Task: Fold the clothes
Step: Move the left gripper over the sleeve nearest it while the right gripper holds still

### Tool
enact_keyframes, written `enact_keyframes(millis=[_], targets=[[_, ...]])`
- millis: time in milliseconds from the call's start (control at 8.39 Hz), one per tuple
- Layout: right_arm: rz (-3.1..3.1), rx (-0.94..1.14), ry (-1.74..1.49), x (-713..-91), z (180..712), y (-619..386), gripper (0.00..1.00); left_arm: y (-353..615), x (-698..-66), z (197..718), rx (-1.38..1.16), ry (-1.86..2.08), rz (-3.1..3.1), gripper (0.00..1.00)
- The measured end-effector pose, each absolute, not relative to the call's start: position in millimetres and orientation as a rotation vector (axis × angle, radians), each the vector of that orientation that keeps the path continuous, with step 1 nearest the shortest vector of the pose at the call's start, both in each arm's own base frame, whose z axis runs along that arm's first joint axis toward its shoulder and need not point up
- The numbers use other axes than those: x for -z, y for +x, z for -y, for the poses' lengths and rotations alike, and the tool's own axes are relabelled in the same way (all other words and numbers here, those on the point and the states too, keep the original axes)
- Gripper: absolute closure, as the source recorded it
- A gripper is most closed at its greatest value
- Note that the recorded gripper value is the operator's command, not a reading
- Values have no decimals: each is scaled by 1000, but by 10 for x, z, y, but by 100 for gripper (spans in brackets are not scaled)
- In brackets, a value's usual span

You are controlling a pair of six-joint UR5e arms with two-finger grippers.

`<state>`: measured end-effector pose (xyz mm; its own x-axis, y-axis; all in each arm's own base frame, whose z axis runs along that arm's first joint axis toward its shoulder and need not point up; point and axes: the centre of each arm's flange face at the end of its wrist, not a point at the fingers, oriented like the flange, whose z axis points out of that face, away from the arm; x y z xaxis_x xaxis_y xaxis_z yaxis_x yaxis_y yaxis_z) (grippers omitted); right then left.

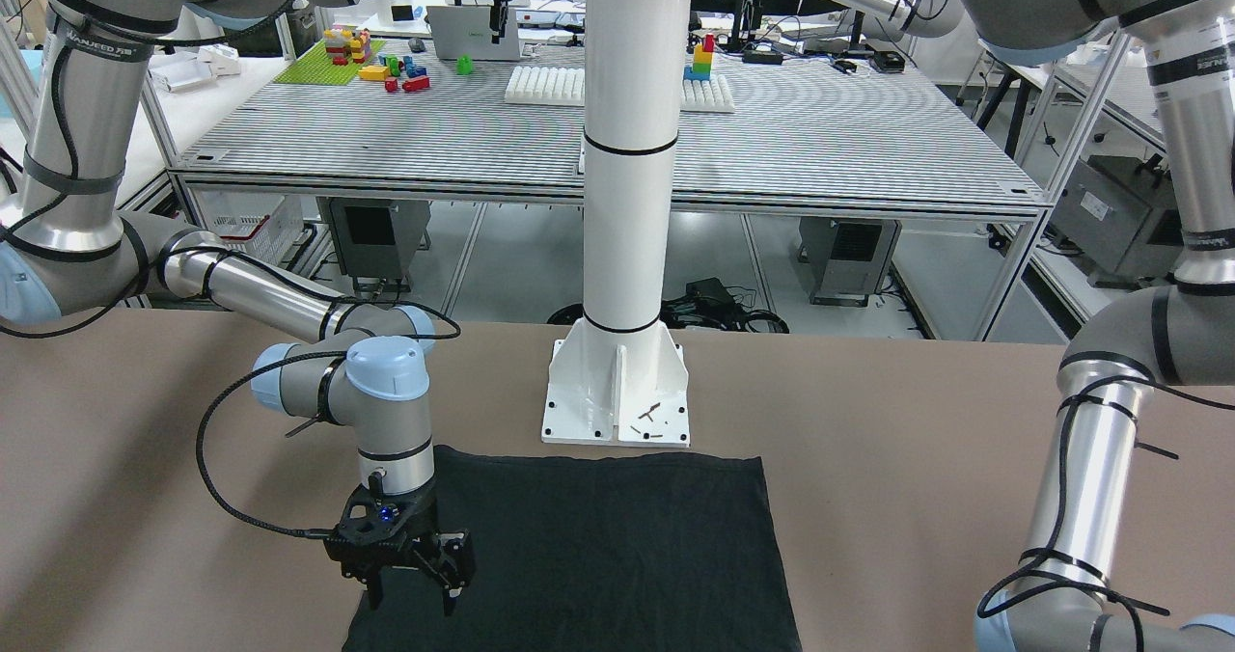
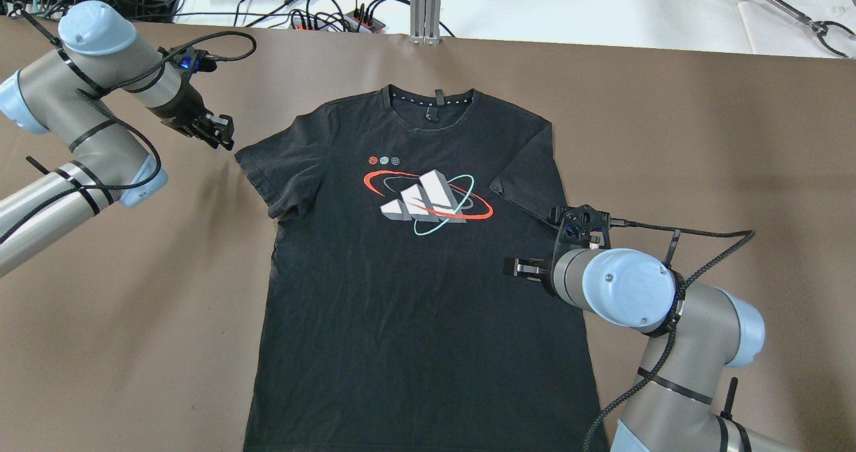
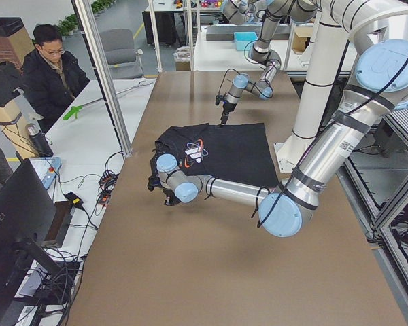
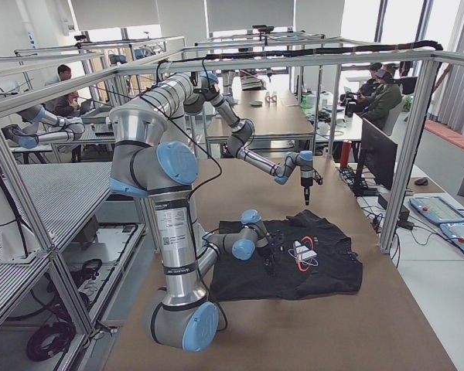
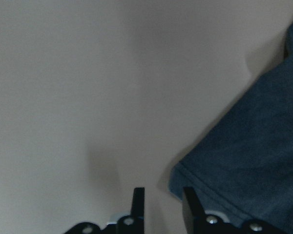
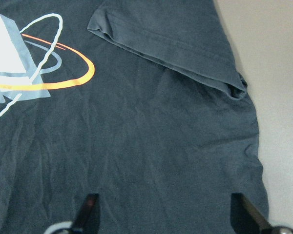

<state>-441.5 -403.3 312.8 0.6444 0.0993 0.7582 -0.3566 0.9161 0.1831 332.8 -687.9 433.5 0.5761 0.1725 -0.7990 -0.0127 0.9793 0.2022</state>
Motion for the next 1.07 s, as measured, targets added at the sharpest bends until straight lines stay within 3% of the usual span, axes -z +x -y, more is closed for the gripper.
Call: enact_keyframes(millis=[834,1073], targets=[[827,-267,335,-3166,4017,-4387,6,3604,-4381,6872,-111,171,-959,61],[827,-267,334,-3171,4013,-4381,6,3655,-4382,6873,-113,168,-956,66]])
